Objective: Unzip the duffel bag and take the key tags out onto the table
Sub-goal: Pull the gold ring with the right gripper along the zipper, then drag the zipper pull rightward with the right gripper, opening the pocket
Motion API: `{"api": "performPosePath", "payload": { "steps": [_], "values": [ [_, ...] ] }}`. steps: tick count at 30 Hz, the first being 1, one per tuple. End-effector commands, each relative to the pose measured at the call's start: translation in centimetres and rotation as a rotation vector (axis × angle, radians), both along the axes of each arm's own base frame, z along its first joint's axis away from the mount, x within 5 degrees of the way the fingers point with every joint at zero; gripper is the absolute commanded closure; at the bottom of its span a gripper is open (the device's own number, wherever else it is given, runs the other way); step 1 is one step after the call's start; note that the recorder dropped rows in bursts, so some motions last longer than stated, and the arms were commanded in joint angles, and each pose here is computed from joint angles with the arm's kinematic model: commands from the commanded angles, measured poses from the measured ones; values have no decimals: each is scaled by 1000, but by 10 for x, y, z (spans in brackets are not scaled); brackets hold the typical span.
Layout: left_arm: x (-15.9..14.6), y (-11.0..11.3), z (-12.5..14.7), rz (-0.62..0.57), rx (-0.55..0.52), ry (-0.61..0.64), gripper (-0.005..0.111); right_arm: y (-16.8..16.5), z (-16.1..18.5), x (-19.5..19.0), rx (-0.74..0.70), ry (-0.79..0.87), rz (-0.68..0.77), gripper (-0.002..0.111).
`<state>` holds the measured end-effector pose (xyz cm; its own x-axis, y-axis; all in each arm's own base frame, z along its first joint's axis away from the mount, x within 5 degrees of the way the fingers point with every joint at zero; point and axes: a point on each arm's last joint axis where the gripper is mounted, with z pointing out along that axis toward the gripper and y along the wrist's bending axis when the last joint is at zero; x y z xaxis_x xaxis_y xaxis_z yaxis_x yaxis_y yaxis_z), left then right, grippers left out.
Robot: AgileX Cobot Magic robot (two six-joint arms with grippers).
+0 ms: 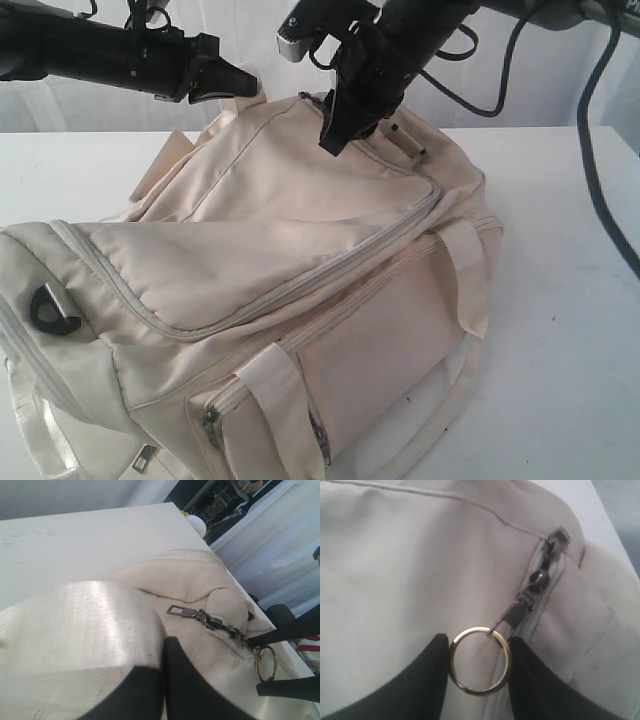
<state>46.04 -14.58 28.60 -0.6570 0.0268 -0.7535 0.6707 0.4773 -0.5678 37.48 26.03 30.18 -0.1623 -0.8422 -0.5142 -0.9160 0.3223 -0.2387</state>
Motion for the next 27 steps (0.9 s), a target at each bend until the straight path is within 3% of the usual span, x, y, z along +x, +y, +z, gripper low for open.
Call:
{"api": "performPosePath", "payload": {
  "steps": [1, 13, 23, 27],
  "values": [
    [-5, 0, 18, -4, -31, -27, 107, -7, 1, -4, -47, 42, -8, 108],
    [-6, 0, 18, -8, -29, -25, 107, -22, 1, -16, -182, 154, -42, 108],
    [-6, 1, 15, -3, 2, -4, 107, -26, 11, -19, -164, 152, -107, 108],
    [-4, 4, 10, 22, 63, 9, 107, -28, 17, -21, -162, 139, -121, 108]
  ]
}}
